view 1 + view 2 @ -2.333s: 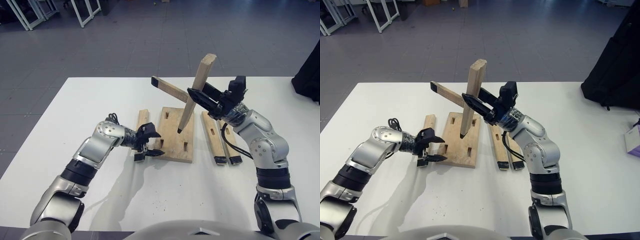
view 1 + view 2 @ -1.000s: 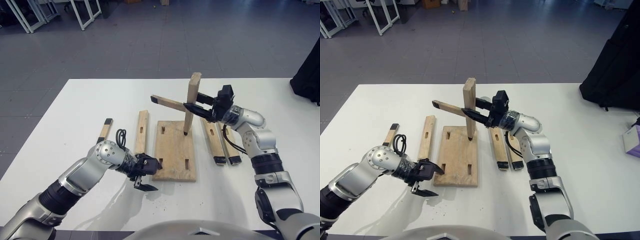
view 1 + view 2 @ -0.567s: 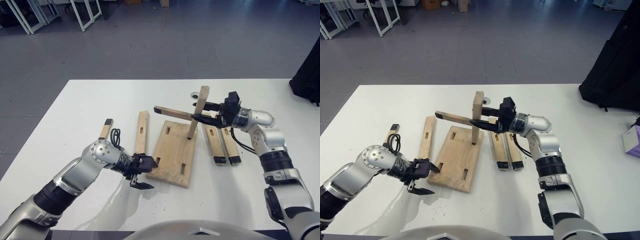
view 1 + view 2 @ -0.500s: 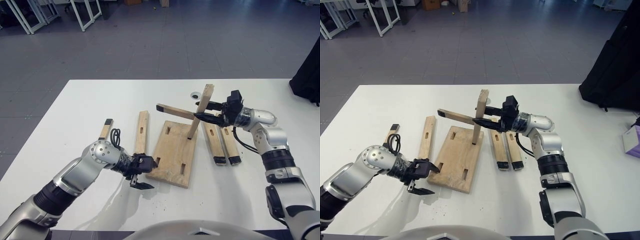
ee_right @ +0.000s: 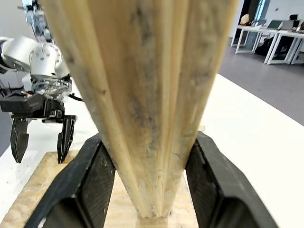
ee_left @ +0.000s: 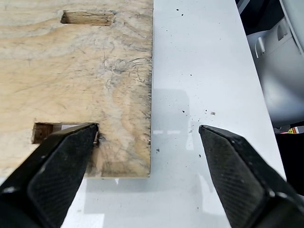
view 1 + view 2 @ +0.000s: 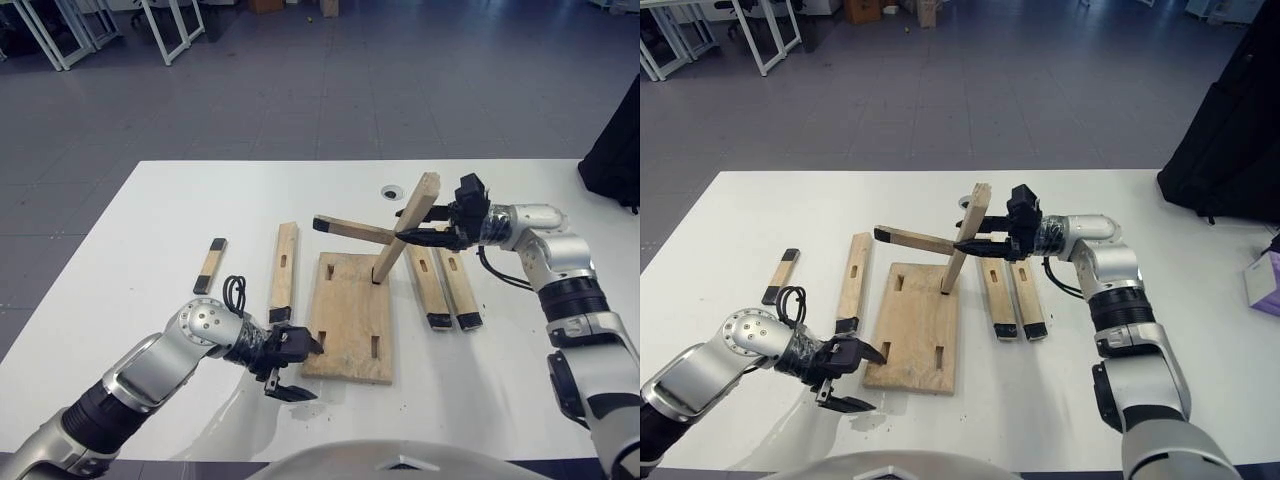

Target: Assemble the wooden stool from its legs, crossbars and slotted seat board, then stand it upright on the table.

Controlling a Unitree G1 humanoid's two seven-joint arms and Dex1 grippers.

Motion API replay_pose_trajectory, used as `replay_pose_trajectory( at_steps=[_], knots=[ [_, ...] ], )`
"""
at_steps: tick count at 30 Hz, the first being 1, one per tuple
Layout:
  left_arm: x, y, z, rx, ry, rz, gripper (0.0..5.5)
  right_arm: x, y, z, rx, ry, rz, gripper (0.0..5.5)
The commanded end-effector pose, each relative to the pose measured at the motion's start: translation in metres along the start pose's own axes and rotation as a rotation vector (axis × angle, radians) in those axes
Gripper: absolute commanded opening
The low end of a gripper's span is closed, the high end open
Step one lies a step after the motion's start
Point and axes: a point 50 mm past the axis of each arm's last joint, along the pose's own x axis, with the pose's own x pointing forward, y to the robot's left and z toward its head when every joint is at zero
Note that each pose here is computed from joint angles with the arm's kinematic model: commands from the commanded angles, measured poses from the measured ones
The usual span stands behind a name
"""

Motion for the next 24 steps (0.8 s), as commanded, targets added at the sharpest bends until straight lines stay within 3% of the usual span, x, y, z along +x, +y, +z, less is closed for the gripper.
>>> replay_pose_trajectory(
  at_steps=[1, 6, 10, 15, 24],
  knots=[
    [0.016, -0.01, -0.017, -0.08, 0.044, -0.06, 3.95, 0.001, 0.014, -0.046, 0.224, 0.229, 0.118, 2.02],
    [0.019, -0.01, -0.017, -0.069, 0.053, -0.059, 3.95, 0.007, -0.004, -0.025, 0.349, 0.176, 0.093, 2.02],
    [0.023, -0.012, -0.016, -0.065, 0.052, -0.055, 3.95, 0.014, -0.012, -0.015, 0.368, 0.238, 0.101, 2.02],
    [0.027, -0.013, -0.016, -0.067, 0.045, -0.047, 3.95, 0.015, -0.009, -0.027, 0.371, 0.316, 0.129, 2.02],
    [0.03, -0.015, -0.011, -0.04, 0.025, -0.074, 3.95, 0.019, 0.005, -0.044, 0.496, 0.298, 0.183, 2.02]
  ],
)
